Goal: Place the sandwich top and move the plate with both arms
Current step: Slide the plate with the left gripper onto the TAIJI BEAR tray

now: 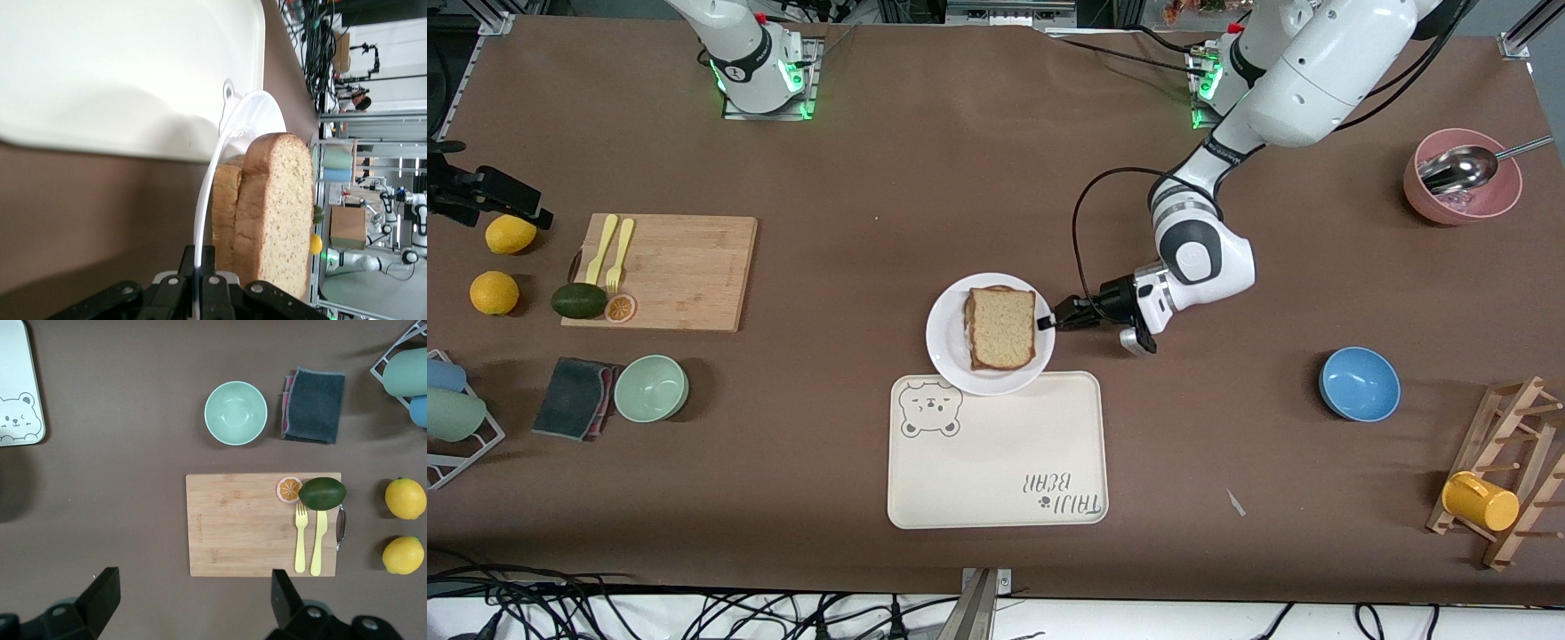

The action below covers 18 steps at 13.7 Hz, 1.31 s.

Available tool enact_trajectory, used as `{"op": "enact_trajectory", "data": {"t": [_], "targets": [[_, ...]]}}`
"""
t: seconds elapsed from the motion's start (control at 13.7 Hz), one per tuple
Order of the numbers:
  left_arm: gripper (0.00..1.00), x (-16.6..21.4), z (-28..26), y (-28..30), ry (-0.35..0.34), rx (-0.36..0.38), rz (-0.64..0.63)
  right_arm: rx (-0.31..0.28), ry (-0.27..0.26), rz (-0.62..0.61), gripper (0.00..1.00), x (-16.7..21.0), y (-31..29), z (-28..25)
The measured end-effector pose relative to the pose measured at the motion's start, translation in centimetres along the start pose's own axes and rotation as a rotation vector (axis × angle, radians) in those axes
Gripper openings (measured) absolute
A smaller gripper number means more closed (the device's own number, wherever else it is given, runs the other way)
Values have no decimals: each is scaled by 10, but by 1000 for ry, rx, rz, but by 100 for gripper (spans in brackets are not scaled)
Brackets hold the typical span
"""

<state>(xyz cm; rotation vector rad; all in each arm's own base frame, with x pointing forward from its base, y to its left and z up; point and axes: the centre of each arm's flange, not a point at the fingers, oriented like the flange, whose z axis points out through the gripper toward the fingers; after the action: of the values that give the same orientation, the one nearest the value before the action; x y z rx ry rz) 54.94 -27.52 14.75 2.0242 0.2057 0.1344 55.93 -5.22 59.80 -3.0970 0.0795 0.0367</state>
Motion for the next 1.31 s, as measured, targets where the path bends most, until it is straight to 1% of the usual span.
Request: {"op": "enact_trajectory", "data": {"t": [0.51,0.73,0.8,1.02,1.31], "targets": [[5,80,-4,-1,49,3,-10,0,0,-3,100,0,-2,0],[5,109,-2,-15,82,2,-38,0,0,-3,100,0,-2,0],[5,117,-1,-21,94,15,-52,0,0,-4,100,0,-2,0],[5,132,7,-29,113,80,-85,0,0,-4,100,0,-2,0],[5,137,18,-22,117,74,-90,0,0,-5,100,0,-3,0]]}}
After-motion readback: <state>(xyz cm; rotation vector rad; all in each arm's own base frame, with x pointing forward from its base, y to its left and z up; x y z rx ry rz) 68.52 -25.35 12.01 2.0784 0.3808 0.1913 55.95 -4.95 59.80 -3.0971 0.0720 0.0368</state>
